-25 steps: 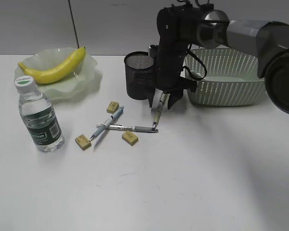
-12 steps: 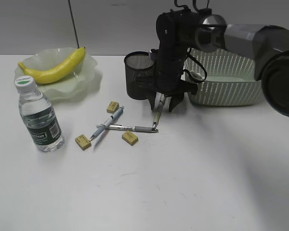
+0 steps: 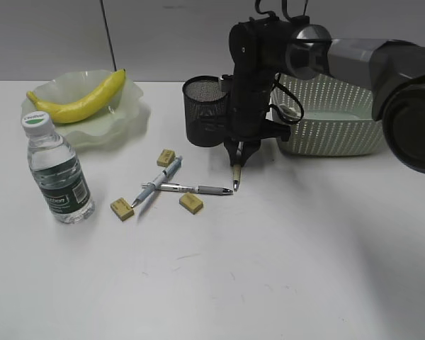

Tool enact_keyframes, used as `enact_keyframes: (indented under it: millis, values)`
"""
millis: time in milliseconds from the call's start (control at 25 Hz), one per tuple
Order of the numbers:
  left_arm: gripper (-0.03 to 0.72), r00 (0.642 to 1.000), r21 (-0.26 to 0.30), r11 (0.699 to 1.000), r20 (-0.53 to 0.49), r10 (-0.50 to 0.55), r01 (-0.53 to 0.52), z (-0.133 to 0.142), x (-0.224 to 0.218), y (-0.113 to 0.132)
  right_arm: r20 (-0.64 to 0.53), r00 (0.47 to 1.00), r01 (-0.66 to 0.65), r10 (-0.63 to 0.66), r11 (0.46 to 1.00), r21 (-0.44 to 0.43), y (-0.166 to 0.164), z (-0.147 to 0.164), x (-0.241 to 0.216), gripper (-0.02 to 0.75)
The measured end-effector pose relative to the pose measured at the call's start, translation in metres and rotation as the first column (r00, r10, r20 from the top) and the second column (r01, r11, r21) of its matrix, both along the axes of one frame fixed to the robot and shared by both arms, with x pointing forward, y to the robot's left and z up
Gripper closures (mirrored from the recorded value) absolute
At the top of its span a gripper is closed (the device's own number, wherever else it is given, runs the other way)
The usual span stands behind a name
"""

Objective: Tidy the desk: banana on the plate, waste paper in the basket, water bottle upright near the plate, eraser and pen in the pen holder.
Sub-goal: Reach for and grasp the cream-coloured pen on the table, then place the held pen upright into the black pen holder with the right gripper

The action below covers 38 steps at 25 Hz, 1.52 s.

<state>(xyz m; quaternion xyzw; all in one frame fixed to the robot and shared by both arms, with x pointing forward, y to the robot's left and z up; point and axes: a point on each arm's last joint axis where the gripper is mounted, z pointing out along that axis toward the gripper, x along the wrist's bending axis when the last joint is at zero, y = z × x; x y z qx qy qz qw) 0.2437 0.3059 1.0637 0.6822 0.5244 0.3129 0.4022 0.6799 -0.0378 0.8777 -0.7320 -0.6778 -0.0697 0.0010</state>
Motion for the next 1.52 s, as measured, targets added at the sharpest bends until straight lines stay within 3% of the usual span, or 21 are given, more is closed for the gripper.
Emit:
enact_keyframes:
  millis: [360,680,840,1000,1160,1520]
  values:
    - [0.205,1.0,0.0,1.0,0.0,0.0,0.0,0.0,0.0,0.0,0.03,0.999,-0.016,0.016,1.0,0.004,0.0,0.014,0.001,0.632]
    - [0.205,1.0,0.0,1.0,0.0,0.0,0.0,0.0,0.0,0.0,0.14,0.989,-0.054,0.05,0.998,0.027,-0.003,0.065,0.001,0.632]
    - [0.205,1.0,0.0,1.0,0.0,0.0,0.0,0.0,0.0,0.0,0.252,0.965,-0.082,0.065,0.995,0.054,-0.005,0.105,0.0,0.632]
    - [0.205,1.0,0.0,1.0,0.0,0.0,0.0,0.0,0.0,0.0,0.379,0.921,-0.113,0.092,0.993,0.032,-0.012,0.146,-0.002,0.632]
    - [0.206,1.0,0.0,1.0,0.0,0.0,0.0,0.0,0.0,0.0,0.515,0.844,-0.192,0.151,0.981,0.027,-0.012,0.173,0.001,0.632]
    - [0.206,1.0,0.0,1.0,0.0,0.0,0.0,0.0,0.0,0.0,0.709,0.677,-0.323,0.196,0.945,0.047,0.002,0.183,0.015,0.632]
